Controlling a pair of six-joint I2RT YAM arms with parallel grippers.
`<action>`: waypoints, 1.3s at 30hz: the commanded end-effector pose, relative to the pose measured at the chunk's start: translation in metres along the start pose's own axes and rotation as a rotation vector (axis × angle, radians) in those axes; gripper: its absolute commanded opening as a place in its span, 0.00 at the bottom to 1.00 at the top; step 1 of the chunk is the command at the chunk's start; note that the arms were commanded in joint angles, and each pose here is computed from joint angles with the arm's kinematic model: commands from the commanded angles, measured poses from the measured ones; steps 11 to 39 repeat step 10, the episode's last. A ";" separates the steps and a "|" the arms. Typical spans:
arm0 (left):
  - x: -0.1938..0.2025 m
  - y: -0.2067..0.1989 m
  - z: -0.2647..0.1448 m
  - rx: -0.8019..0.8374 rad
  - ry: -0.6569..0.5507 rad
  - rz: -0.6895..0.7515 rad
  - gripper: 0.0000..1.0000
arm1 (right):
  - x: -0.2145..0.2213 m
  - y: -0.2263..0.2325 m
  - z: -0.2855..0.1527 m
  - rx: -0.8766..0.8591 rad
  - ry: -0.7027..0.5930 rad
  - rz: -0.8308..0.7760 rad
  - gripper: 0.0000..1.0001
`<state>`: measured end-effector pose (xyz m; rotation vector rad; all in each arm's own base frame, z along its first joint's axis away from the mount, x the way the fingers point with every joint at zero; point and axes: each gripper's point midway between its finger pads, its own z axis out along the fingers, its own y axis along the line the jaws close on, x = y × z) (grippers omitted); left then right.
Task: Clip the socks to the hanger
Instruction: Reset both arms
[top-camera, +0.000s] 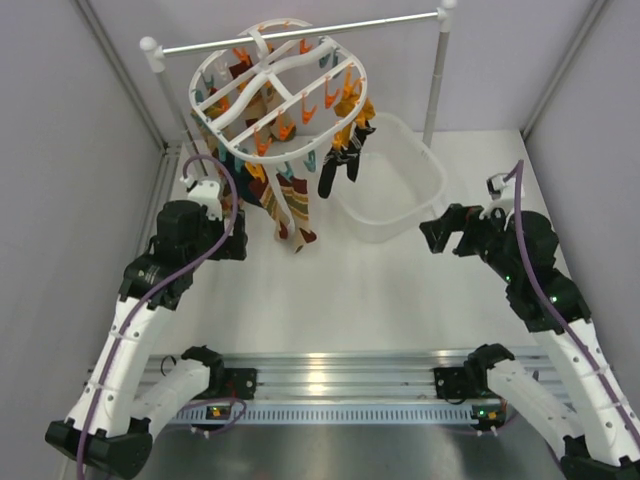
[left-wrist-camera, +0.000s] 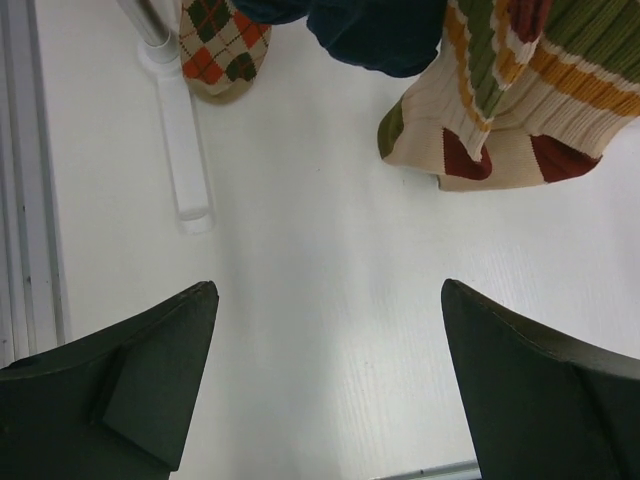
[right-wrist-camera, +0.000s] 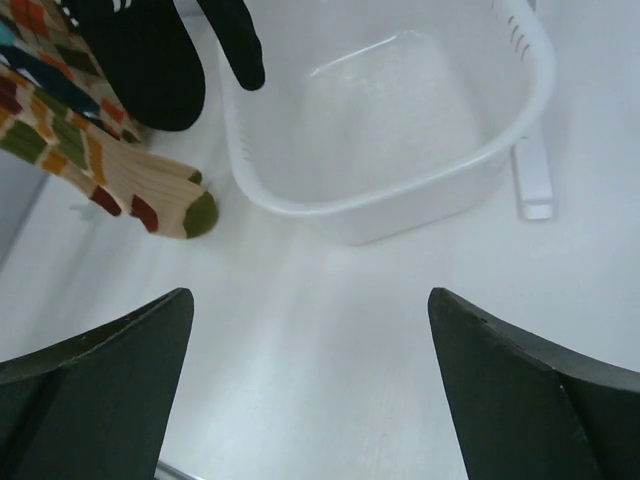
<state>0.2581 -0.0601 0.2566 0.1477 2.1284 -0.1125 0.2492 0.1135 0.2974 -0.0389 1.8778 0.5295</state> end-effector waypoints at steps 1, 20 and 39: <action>0.002 0.010 -0.009 -0.038 -0.047 0.027 0.98 | 0.008 -0.020 -0.020 0.044 -0.008 -0.194 1.00; -0.006 0.027 -0.040 -0.111 -0.198 0.028 0.98 | -0.008 -0.029 -0.049 0.082 -0.135 -0.210 1.00; -0.006 0.027 -0.040 -0.111 -0.198 0.028 0.98 | -0.008 -0.029 -0.049 0.082 -0.135 -0.210 1.00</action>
